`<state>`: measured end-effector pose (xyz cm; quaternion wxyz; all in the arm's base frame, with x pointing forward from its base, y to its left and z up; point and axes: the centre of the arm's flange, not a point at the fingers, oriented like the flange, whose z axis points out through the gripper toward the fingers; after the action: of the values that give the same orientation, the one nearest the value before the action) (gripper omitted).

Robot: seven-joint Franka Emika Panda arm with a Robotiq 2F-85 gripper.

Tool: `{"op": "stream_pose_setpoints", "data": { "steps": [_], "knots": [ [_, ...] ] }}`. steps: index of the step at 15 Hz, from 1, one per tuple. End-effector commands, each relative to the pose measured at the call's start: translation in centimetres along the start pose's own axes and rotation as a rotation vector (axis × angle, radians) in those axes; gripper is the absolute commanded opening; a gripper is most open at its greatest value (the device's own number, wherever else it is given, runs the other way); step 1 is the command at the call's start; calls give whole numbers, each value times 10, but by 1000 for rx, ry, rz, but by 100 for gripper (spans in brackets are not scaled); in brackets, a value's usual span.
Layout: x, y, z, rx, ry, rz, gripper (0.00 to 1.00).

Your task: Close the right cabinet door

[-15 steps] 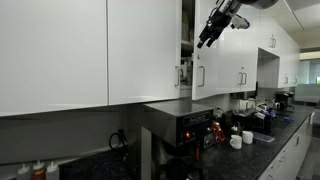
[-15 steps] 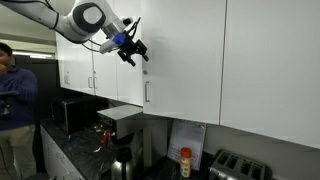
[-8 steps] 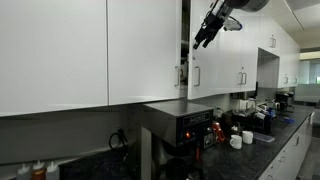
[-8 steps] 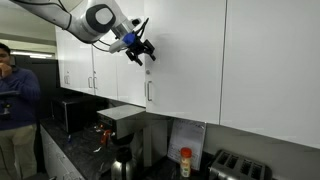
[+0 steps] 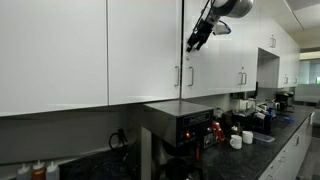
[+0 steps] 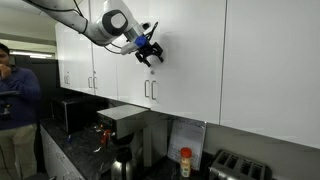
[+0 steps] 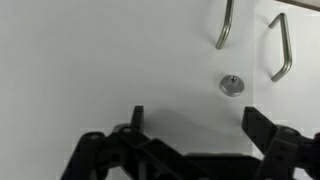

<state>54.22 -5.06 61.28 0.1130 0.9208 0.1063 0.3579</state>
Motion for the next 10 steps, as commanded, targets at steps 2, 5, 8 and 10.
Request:
{"op": "stream_pose_setpoints", "data": {
  "steps": [2, 5, 8, 10],
  "knots": [
    [15, 11, 12, -16, -16, -15, 100],
    [18, 15, 15, -28, -15, -11, 100],
    [16, 20, 18, -42, -24, -8, 100],
    [16, 23, 21, -56, -33, -10, 100]
  ]
}}
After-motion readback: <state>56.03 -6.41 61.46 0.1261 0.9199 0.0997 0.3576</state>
